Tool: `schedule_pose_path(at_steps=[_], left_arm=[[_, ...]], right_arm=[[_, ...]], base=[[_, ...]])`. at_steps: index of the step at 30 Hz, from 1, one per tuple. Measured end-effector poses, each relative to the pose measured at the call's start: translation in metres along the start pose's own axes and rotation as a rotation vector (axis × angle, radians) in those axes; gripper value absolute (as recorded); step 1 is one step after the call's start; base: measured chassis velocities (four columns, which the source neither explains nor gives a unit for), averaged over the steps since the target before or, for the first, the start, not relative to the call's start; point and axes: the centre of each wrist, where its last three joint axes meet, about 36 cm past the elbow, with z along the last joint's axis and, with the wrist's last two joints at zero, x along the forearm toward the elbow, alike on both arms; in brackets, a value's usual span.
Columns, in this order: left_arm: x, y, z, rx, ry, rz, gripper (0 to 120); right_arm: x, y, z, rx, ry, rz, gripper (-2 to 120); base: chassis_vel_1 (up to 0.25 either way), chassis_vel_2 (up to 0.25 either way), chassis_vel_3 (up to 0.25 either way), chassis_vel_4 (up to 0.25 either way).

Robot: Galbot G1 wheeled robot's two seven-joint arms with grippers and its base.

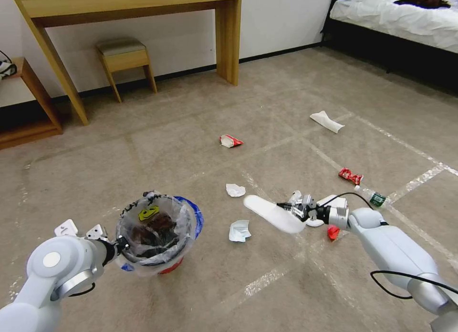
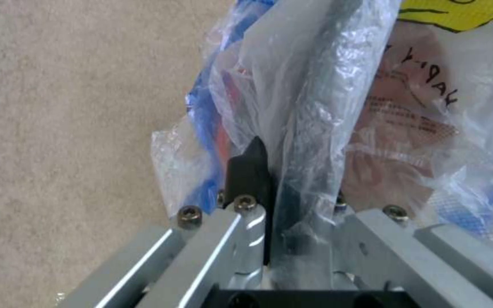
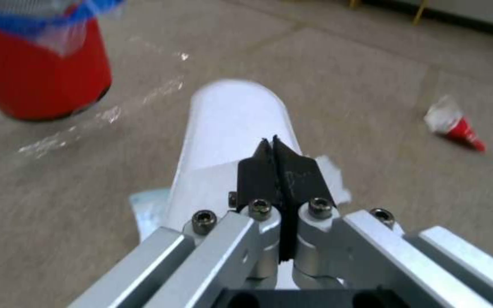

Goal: Pick up the trash bin and place the garbage on the floor into it.

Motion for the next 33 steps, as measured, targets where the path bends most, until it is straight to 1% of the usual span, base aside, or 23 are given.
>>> schedule_pose_path(at_steps=[2, 5, 8, 11, 12, 14, 15, 16, 17, 18, 19, 22, 25, 28, 31, 33], left_arm=[[-0.001, 0.000, 0.001, 0.000, 0.003, 0.001, 4], [-0.005, -0.002, 0.004, -0.009, 0.013, 0.000, 4], [-0.006, -0.002, 0.005, -0.011, 0.015, -0.003, 4], [-0.011, -0.004, 0.006, -0.016, 0.020, -0.009, 4], [-0.011, -0.004, 0.006, -0.016, 0.020, -0.009, 4], [-0.014, -0.006, 0.007, -0.021, 0.026, -0.009, 4], [-0.014, -0.006, 0.007, -0.021, 0.026, -0.009, 4], [-0.016, -0.007, 0.008, -0.025, 0.031, -0.012, 4], [-0.016, -0.007, 0.008, -0.025, 0.031, -0.012, 4], [-0.019, -0.007, 0.009, -0.027, 0.034, -0.017, 4], [-0.019, -0.007, 0.009, -0.027, 0.034, -0.017, 4], [-0.025, -0.008, 0.011, -0.035, 0.043, -0.028, 4], [-0.027, -0.008, 0.012, -0.040, 0.047, -0.032, 4], [-0.032, -0.010, 0.017, -0.061, 0.060, -0.038, 4], [-0.033, -0.010, 0.018, -0.064, 0.062, -0.038, 4], [-0.035, -0.015, 0.022, -0.077, 0.070, -0.030, 4]], right_arm=[[0.000, -0.002, -0.004, 0.005, -0.006, 0.003, 0], [-0.004, -0.021, -0.040, 0.052, -0.053, 0.012, 0], [-0.006, -0.024, -0.050, 0.066, -0.065, 0.009, 0], [-0.010, -0.034, -0.079, 0.105, -0.097, 0.006, 0], [-0.010, -0.034, -0.079, 0.105, -0.097, 0.006, 0], [-0.012, -0.043, -0.098, 0.128, -0.118, 0.011, 0], [-0.012, -0.043, -0.098, 0.128, -0.118, 0.011, 0], [-0.013, -0.049, -0.109, 0.143, -0.131, 0.013, 0], [-0.013, -0.049, -0.109, 0.143, -0.131, 0.013, 0], [-0.014, -0.054, -0.121, 0.159, -0.145, 0.014, 0], [-0.014, -0.054, -0.121, 0.159, -0.145, 0.014, 0], [-0.018, -0.064, -0.144, 0.183, -0.175, 0.016, 0], [-0.019, -0.067, -0.153, 0.195, -0.185, 0.013, 0], [-0.027, -0.075, -0.179, 0.226, -0.212, 0.001, 0], [-0.028, -0.076, -0.183, 0.229, -0.216, -0.001, 0], [-0.040, -0.079, -0.203, 0.245, -0.243, -0.015, 0]], base=[[0.000, 0.000, 0.000, 0.000], [0.000, 0.000, 0.000, 0.000], [0.000, 0.000, 0.000, 0.000], [0.000, 0.000, 0.000, 0.000], [0.000, 0.000, 0.000, 0.000], [0.000, 0.000, 0.000, 0.000], [0.000, 0.000, 0.000, 0.000], [0.000, 0.000, 0.000, 0.000], [0.000, 0.000, 0.000, 0.000], [0.000, 0.000, 0.000, 0.000], [0.000, 0.000, 0.000, 0.000], [0.000, 0.000, 0.000, 0.000], [0.000, 0.000, 0.000, 0.000], [0.000, 0.000, 0.000, 0.000], [0.000, 0.000, 0.000, 0.000], [0.000, 0.000, 0.000, 0.000]])
